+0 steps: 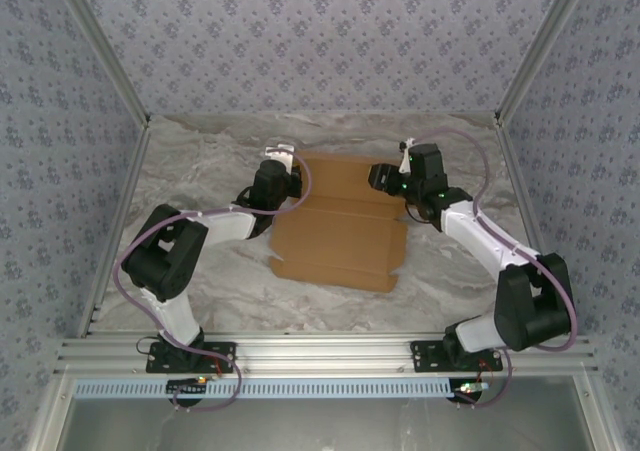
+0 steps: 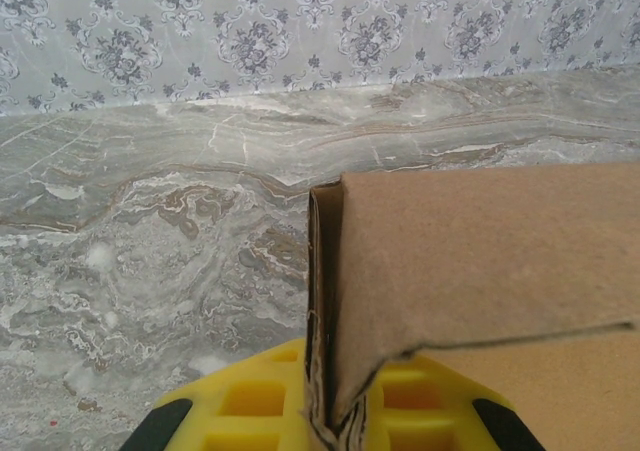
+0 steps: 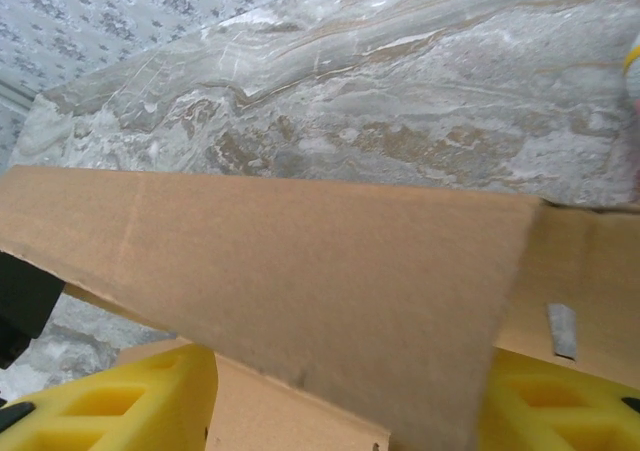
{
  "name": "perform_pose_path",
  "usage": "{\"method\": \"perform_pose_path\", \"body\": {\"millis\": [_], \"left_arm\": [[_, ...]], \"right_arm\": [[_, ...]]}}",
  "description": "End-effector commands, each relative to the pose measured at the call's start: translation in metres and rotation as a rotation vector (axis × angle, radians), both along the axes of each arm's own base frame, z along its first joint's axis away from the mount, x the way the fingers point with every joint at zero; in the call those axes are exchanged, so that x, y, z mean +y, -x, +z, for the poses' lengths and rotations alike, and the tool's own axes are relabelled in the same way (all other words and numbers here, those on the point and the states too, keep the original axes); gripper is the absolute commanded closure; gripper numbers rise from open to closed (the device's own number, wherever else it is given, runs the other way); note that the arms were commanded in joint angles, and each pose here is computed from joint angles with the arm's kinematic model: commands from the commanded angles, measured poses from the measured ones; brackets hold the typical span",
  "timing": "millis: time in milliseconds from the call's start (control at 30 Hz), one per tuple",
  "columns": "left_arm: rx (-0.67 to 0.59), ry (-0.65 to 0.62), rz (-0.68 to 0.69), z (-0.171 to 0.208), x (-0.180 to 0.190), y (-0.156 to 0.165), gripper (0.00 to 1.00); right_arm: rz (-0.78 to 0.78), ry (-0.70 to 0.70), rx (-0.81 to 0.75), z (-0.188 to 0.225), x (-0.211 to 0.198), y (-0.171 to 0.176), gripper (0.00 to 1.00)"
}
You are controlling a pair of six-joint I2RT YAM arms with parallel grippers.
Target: Fold the paper box
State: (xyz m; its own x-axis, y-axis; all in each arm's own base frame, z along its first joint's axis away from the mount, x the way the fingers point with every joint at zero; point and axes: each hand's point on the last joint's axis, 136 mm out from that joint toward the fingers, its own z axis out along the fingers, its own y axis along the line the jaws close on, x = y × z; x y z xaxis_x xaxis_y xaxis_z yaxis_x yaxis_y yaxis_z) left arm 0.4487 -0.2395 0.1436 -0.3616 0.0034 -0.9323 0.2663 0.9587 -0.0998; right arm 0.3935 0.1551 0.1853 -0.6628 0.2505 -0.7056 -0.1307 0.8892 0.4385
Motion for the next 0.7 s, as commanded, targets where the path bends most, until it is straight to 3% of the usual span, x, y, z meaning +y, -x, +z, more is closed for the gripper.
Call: {"method": "perform_pose_path", "body": {"millis": [0,167,367,667], "left_arm": [[-0.025,0.030,0.019,0.022,0.002,0.000,1.00],[-0.026,0.029,0.029,0.025,0.004,-0.001,1.00],[-0.024,0.027,0.033,0.027,0.004,-0.001,1.00],[-0.028,0.038,0.028,0.031,0.003,-0.001,1.00]], "right_arm": [[-0.039,0.120,0.004,-0.004,-0.017,0.017,0.35],[-0.077,0.212,0.035,-0.020,-0.033,0.040,0.28],[-0.113,0.283,0.067,-0.044,-0.045,0.059,0.26],[-0.163,0.257,0.063,-0.082,-0.046,0.056,0.28]]}}
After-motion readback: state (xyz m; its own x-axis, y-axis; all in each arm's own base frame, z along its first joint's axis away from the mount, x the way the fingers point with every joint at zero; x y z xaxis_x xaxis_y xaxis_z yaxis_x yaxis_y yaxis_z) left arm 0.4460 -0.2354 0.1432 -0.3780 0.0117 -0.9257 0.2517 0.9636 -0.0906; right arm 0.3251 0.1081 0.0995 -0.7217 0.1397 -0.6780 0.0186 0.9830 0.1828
